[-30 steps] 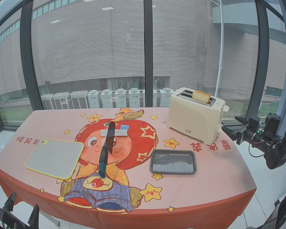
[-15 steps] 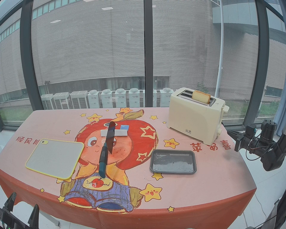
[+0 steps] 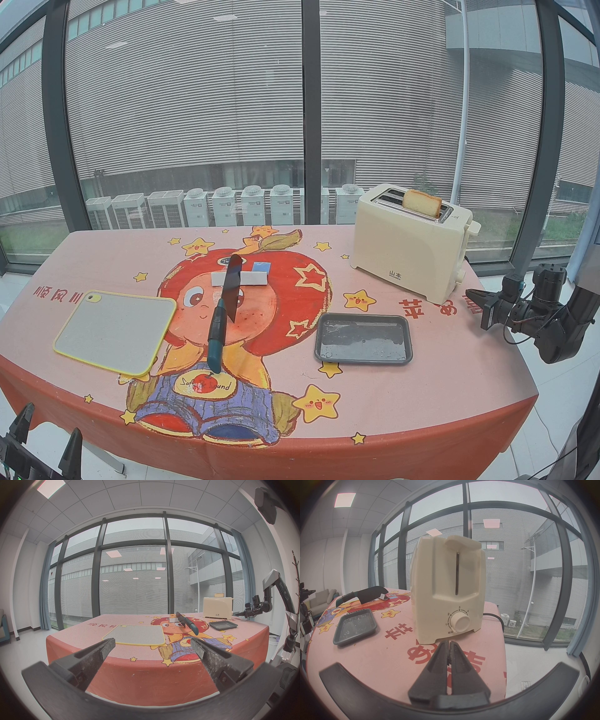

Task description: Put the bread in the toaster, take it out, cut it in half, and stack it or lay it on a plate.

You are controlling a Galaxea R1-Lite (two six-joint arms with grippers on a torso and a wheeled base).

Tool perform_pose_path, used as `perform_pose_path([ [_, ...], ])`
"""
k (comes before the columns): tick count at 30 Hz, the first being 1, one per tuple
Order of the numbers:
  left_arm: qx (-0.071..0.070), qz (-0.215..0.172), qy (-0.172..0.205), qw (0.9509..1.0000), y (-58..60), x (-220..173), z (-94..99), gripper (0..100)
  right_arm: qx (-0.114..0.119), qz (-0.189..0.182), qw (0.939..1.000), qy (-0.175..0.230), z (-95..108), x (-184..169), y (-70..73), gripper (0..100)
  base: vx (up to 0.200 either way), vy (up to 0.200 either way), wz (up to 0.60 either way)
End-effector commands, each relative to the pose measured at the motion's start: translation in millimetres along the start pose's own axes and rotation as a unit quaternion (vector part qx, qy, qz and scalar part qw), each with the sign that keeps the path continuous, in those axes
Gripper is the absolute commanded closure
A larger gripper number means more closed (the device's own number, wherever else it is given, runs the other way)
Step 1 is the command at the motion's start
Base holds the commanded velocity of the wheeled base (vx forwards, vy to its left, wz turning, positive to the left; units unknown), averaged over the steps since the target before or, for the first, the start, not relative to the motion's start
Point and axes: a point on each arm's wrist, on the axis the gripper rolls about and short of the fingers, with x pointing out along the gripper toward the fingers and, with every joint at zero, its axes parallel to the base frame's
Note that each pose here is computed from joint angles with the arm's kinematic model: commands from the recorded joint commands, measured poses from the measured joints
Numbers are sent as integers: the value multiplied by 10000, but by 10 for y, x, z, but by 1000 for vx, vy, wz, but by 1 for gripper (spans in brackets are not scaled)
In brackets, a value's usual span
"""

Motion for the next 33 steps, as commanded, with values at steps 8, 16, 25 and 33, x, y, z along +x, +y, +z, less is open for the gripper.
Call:
perform_pose_path([
  [8, -2, -1, 96, 10000, 0, 14, -49, 0, -7, 3, 10000, 18, -39, 113, -10, 100, 0, 0, 0],
  [16, -2, -1, 96, 10000, 0, 14, -49, 0, -45, -100, 9999, -8, -6, 198, -27, 100, 0, 0, 0],
  [25, -2, -1, 96, 10000, 0, 14, -49, 0, -45, -149, 9999, -21, -27, 261, -65, 100, 0, 0, 0],
  [33, -2, -1, 96, 10000, 0, 14, -49, 0, -80, -120, 9999, -61, -10, 274, -38, 100, 0, 0, 0],
])
